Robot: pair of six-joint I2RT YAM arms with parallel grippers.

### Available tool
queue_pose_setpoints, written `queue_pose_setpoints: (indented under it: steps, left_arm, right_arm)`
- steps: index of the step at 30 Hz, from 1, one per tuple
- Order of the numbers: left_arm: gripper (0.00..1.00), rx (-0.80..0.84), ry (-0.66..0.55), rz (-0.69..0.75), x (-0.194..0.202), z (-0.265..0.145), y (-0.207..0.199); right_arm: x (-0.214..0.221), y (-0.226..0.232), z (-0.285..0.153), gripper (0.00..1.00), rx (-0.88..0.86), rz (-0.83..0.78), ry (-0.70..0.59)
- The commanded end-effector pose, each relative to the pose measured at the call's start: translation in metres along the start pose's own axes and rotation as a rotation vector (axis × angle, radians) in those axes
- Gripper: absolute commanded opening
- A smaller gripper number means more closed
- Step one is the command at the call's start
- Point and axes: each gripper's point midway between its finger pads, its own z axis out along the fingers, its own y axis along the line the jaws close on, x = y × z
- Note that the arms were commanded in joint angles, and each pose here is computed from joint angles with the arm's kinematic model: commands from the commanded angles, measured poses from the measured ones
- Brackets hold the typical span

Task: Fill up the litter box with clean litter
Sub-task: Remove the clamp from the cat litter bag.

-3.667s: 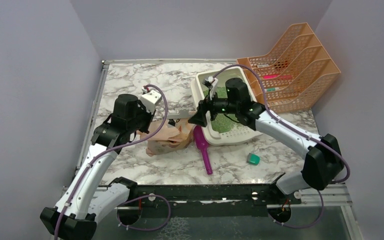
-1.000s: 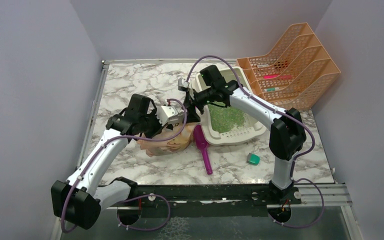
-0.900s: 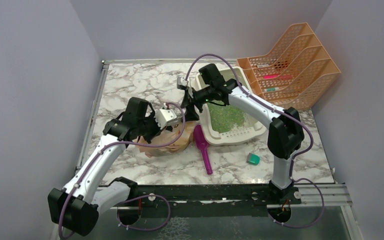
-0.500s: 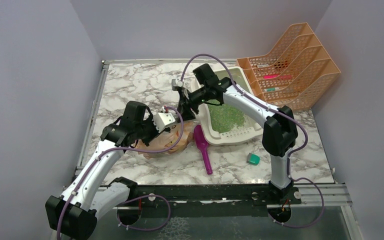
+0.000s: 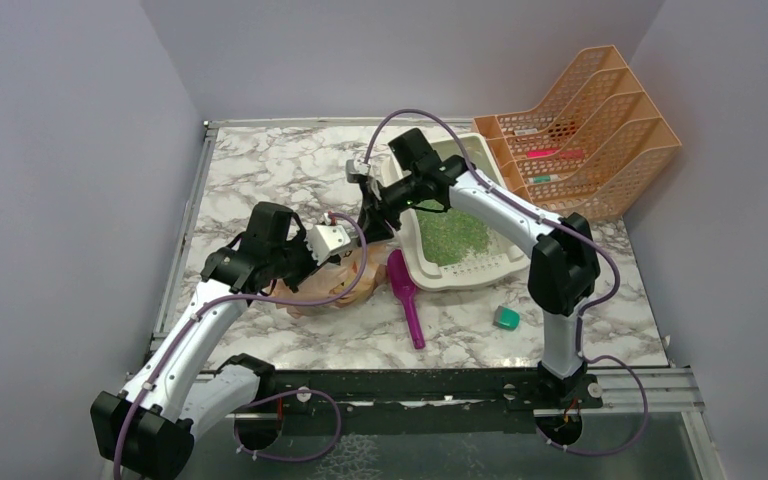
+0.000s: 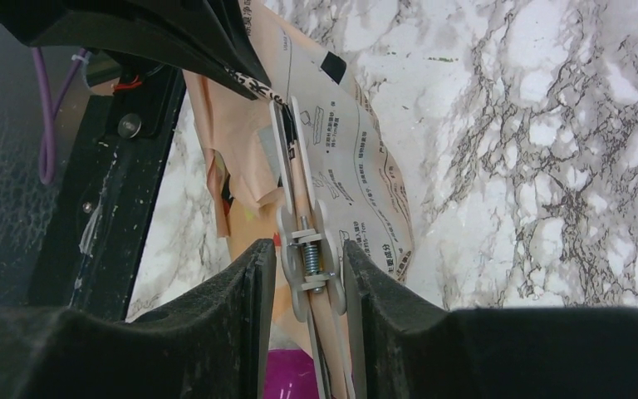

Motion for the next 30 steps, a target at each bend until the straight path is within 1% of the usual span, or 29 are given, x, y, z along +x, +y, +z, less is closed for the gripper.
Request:
queue_pose_setpoints:
  steps: [1,3,6,8,10,13,14,18,22,23,24,27,30]
  left_arm:
    - [0.0,-0.013,0.037,-0.014,0.009,-0.007,-0.002]
    - [0.0,-0.009,0.038,-0.017,0.009,-0.007,-0.002]
    - [0.0,-0.014,0.047,-0.021,0.011,-0.006,-0.001]
    - [0.0,-0.016,0.047,-0.022,0.01,-0.007,0.0]
    - [0.0,-0.017,0.04,-0.019,0.008,-0.007,0.0]
    - [0.0,-0.017,0.036,-0.017,0.006,-0.008,0.001]
    - [0.0,-0.018,0.036,-0.019,0.005,-0.008,0.001]
    - [0.0,-0.012,0.031,-0.023,0.004,-0.008,0.001]
    - [0.0,-0.004,0.025,-0.031,0.002,-0.008,-0.001]
    - [0.0,-0.003,0.024,-0.031,0.002,-0.008,-0.001]
    - [0.0,-0.002,0.022,-0.029,0.001,-0.008,-0.001]
    - [0.0,-0.002,0.022,-0.027,0.0,-0.008,0.0]
    - [0.0,-0.003,0.02,-0.032,-0.001,-0.008,0.001]
  right_arm:
    - [-0.024,0.009,-0.007,0.39,0.005,-0.046,-0.05]
    - [-0.024,0.011,-0.006,0.37,-0.013,-0.036,-0.05]
    - [-0.018,0.012,-0.002,0.28,-0.023,-0.024,-0.037]
    - [-0.013,0.007,-0.002,0.26,0.007,-0.015,-0.021]
    - [-0.011,0.005,-0.003,0.22,0.026,-0.017,-0.011]
    - [-0.017,-0.003,-0.007,0.03,0.087,-0.04,-0.015]
    - [-0.026,-0.01,-0.01,0.01,0.133,-0.063,-0.033]
    - [-0.047,-0.033,-0.023,0.01,0.366,-0.1,-0.076]
    - [-0.075,-0.034,-0.055,0.01,0.558,-0.152,-0.204]
    - [-0.077,-0.033,-0.064,0.01,0.6,-0.151,-0.218]
    - [-0.085,-0.032,-0.073,0.01,0.64,-0.161,-0.244]
    - [-0.088,-0.029,-0.089,0.01,0.707,-0.15,-0.262]
    - [-0.085,-0.03,-0.103,0.01,0.791,-0.089,-0.272]
